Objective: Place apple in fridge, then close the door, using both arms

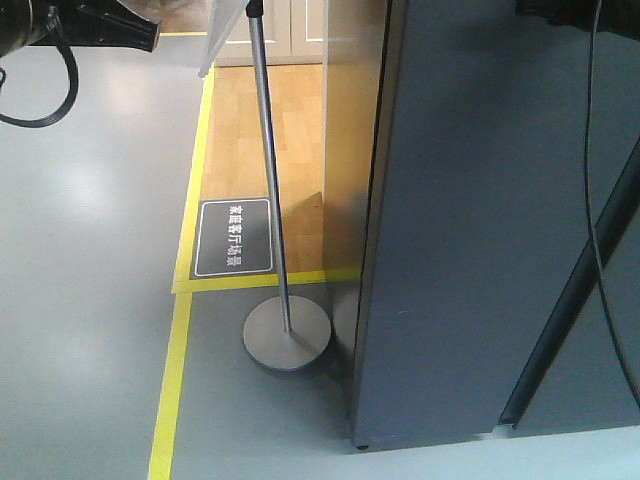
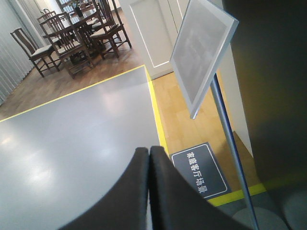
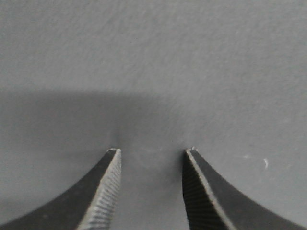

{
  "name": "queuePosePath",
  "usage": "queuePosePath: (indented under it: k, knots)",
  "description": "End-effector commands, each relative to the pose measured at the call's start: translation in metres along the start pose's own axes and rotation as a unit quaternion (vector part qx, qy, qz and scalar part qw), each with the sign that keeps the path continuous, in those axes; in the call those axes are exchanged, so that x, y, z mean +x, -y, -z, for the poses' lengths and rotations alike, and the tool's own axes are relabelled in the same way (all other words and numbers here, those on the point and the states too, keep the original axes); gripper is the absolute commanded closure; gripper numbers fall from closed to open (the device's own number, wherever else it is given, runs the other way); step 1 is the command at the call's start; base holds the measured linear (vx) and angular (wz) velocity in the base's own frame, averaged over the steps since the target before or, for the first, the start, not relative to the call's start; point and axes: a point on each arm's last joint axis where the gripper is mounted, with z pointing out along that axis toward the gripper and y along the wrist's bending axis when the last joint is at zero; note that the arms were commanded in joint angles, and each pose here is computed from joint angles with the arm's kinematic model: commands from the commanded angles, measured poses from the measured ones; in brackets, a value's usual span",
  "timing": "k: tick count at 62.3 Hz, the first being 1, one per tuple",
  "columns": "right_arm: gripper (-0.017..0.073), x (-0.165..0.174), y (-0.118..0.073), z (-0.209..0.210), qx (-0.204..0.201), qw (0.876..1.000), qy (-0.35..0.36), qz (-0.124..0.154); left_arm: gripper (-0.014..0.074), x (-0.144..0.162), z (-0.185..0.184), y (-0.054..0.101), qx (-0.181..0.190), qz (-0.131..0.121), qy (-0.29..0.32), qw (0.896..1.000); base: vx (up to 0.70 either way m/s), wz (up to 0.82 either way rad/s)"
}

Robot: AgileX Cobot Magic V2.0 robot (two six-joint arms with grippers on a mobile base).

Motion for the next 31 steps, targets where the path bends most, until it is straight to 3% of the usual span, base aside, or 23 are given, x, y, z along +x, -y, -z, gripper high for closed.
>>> queuePosePath:
  k: [1, 7, 24, 31]
  knots:
    - [0.0272, -0.052, -0.003, 0.044, -0.002, 0.998, 0.061, 0.011, 0.06, -0.017, 0.014, -0.014, -0.004, 0.014, 0.043, 0.999, 0.0, -0.02]
    - [0.0319, -0.062, -0.009, 0.065, -0.029, 0.999, 0.044, 0.014, 0.06, -0.017, 0.014, -0.014, -0.005, 0.014, 0.042, 0.999, 0.0, 0.0]
    - [0.0571, -0.09, -0.029, 0.127, -0.107, 0.994, 0.016, 0.016, 0.06, -0.018, 0.018, -0.018, -0.007, 0.02, 0.042, 0.999, 0.0, 0.0]
    - [0.0568, -0.1, -0.035, 0.156, -0.128, 0.991, 0.012, 0.032, 0.06, -0.02, 0.028, -0.024, 0.004, 0.046, 0.042, 0.998, 0.0, 0.0]
